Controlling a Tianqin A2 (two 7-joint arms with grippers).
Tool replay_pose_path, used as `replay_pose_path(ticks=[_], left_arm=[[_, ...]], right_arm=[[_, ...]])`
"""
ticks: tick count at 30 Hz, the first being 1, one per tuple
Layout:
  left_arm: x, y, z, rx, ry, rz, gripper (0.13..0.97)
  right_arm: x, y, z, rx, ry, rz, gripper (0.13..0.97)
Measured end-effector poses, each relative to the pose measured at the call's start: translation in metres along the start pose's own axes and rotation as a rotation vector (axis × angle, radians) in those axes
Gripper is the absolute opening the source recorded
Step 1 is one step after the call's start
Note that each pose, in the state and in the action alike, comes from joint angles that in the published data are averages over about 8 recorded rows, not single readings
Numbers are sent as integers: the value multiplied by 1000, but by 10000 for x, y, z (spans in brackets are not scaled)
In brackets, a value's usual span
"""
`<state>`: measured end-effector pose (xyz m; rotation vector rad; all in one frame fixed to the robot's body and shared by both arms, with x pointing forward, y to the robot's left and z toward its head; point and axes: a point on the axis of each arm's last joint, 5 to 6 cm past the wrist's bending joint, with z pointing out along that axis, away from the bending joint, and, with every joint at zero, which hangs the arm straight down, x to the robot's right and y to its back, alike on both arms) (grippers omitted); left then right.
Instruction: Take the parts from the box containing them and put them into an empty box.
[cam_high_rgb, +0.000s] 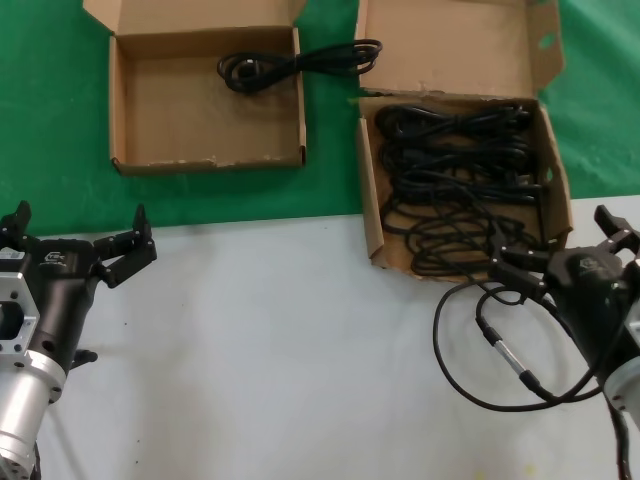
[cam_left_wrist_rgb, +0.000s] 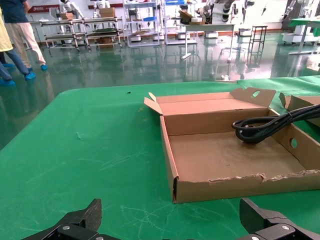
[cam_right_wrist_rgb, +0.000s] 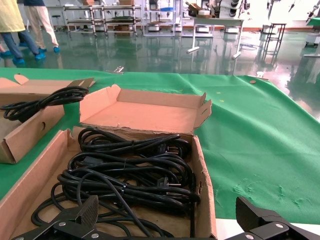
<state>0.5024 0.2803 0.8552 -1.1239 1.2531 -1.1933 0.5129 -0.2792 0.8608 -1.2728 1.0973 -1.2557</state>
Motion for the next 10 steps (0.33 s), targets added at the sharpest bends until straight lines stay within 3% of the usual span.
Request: replay_pose_path(ticks=[10], left_arm=[[0,0,0,0,0,0,966]], right_arm=[[0,0,0,0,0,0,966]])
